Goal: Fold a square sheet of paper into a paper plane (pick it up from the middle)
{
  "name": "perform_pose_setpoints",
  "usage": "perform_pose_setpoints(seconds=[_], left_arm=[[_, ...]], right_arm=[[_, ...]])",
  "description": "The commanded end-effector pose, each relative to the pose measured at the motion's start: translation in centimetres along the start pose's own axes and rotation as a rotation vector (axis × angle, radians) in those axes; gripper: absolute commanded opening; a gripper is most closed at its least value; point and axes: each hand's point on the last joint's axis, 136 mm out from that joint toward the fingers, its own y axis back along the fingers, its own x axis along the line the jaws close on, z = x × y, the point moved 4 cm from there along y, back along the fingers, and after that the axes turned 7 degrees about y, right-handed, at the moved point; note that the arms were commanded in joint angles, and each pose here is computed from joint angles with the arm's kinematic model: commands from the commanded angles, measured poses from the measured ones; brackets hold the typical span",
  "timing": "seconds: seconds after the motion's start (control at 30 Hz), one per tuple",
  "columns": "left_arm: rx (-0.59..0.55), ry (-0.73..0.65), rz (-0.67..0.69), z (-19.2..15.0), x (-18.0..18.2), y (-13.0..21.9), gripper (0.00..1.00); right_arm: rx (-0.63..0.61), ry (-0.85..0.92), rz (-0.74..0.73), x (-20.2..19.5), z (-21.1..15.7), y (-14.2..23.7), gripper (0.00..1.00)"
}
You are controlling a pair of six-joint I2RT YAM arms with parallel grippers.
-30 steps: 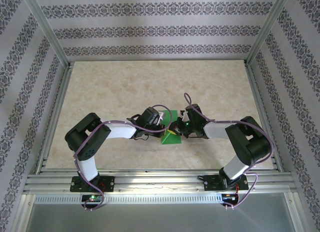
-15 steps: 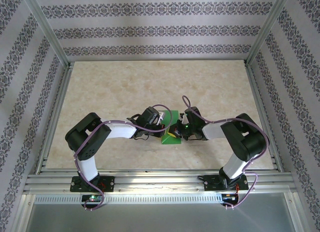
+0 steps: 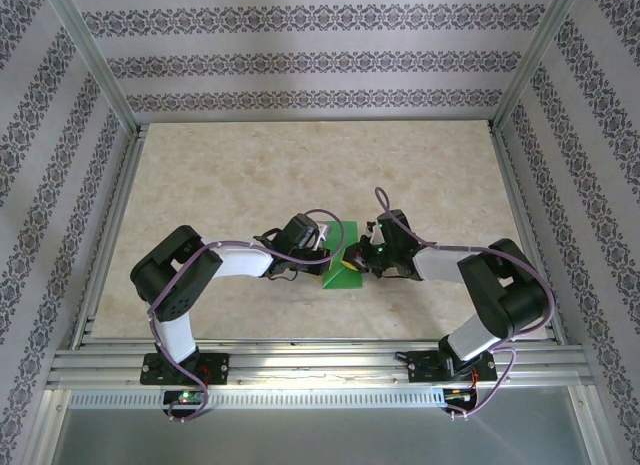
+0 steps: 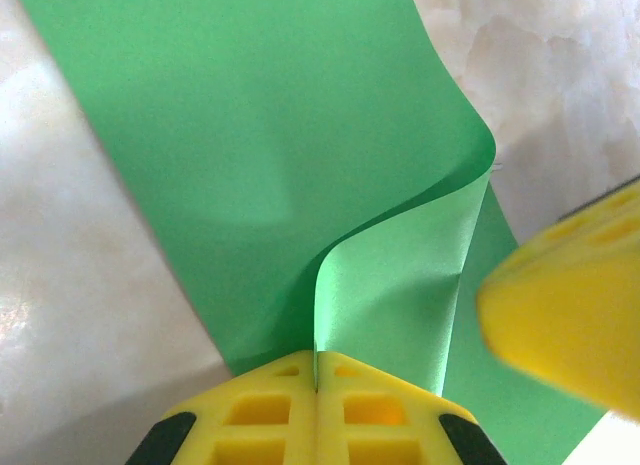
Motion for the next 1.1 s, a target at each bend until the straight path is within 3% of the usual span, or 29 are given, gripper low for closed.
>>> perform_pose_setpoints(seconds=[0.0, 0.17, 0.4, 0.77, 1.07], left_arm=[[0.056, 0.024, 0.061, -1.1, 1.7, -0.6, 0.0], [0.063, 0.022, 0.068, -1.2, 1.8, -0.6, 0.0], [0.064, 0.023, 0.066, -1.3, 1.8, -0.6, 0.0], [0.071, 0.009, 0.077, -1.3, 1.9, -0.6, 0.0], [0.073, 0.008, 0.072, -1.2, 1.8, -0.6, 0.0]], right_arm=[[0.005, 0.012, -0.002, 0.2, 0.6, 0.1, 0.0], [0.016, -0.004, -0.025, -0.4, 0.9, -0.6, 0.0], [0.011, -0.065, -0.194, -4.9, -0.2, -0.9, 0.0], [-0.021, 0.037, -0.1, 0.3, 2.3, 0.8, 0.0], [-0.01, -0.032, -0.222, -4.0, 2.1, -0.4, 0.0]])
